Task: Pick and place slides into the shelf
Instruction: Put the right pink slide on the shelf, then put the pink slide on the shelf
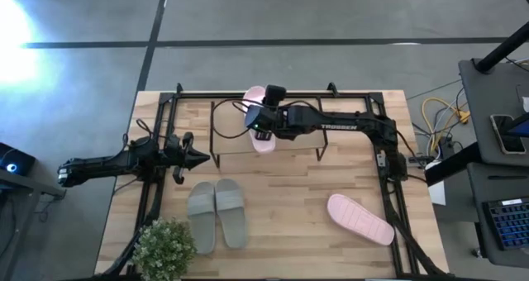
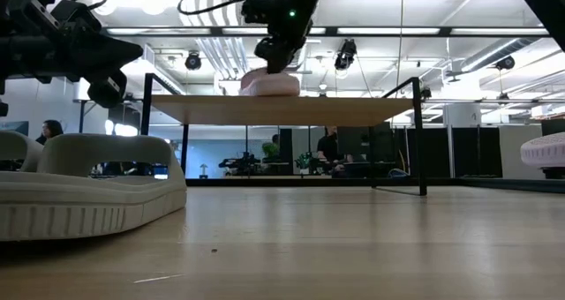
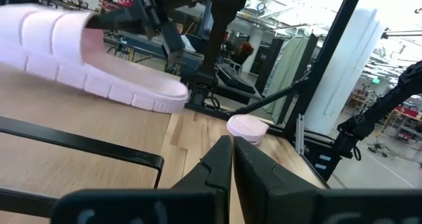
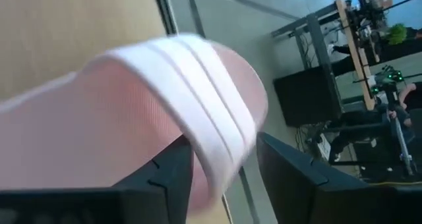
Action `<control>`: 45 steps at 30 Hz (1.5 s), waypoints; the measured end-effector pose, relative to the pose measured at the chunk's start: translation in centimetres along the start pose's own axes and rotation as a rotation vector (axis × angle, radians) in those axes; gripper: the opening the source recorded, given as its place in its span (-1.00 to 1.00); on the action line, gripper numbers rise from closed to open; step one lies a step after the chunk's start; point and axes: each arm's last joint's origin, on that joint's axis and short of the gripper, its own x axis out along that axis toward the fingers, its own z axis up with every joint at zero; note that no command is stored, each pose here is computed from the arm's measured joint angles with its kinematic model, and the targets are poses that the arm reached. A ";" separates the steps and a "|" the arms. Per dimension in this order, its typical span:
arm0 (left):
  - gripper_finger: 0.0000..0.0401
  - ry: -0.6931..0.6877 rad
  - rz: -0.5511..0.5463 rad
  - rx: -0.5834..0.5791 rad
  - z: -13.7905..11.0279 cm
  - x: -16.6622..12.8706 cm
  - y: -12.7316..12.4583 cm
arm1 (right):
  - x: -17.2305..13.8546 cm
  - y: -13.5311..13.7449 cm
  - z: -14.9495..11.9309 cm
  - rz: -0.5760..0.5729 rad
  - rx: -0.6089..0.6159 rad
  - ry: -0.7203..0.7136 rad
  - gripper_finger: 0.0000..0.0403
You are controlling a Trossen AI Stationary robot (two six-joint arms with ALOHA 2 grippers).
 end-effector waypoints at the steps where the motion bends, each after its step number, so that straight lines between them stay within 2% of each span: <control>1: -1.00 0.000 0.000 0.000 0.0 0.0 0.0 | -0.2 -0.1 -0.2 0.016 -0.008 0.021 -0.19; 7: -1.00 0.000 0.000 0.000 0.0 0.0 0.0 | -0.6 0.3 -1.4 0.234 0.033 0.107 -0.11; 12: -1.00 0.000 0.000 0.000 0.0 0.0 0.0 | -1.8 0.6 -2.3 0.277 -0.018 0.183 -0.09; 15: -1.00 0.000 0.000 0.000 0.0 0.0 0.0 | -4.5 0.1 -2.7 0.332 -0.041 0.164 -0.09; 19: -1.00 0.000 0.000 0.000 0.0 0.0 0.0 | -9.1 -1.3 -3.6 0.451 -0.005 0.122 -0.09; 23: -1.00 0.000 0.000 0.000 0.0 0.0 0.0 | -13.9 -3.1 -5.6 0.540 0.081 0.126 -0.09; 25: -1.00 0.000 0.000 0.000 0.0 0.0 0.0 | -16.3 -4.2 -7.3 0.623 0.145 0.186 -0.09; 29: -1.00 0.000 -0.001 0.000 0.0 0.0 0.0 | -19.5 -5.7 -10.7 0.750 0.374 0.270 -0.09; 32: -1.00 0.002 0.000 0.000 0.0 0.0 0.0 | -20.9 -6.4 -13.8 0.737 0.529 0.330 -0.09; 35: -1.00 0.005 0.002 -0.001 0.0 0.0 0.0 | -21.3 -5.9 -17.4 0.696 0.628 0.411 -0.10; 41: -1.00 0.004 0.001 -0.001 0.0 0.0 0.0 | -20.5 -2.8 -24.0 0.682 0.759 0.715 -0.23; 45: -1.00 0.005 0.002 -0.001 0.0 0.0 0.0 | -19.0 -0.6 -27.6 0.563 0.840 0.863 -0.42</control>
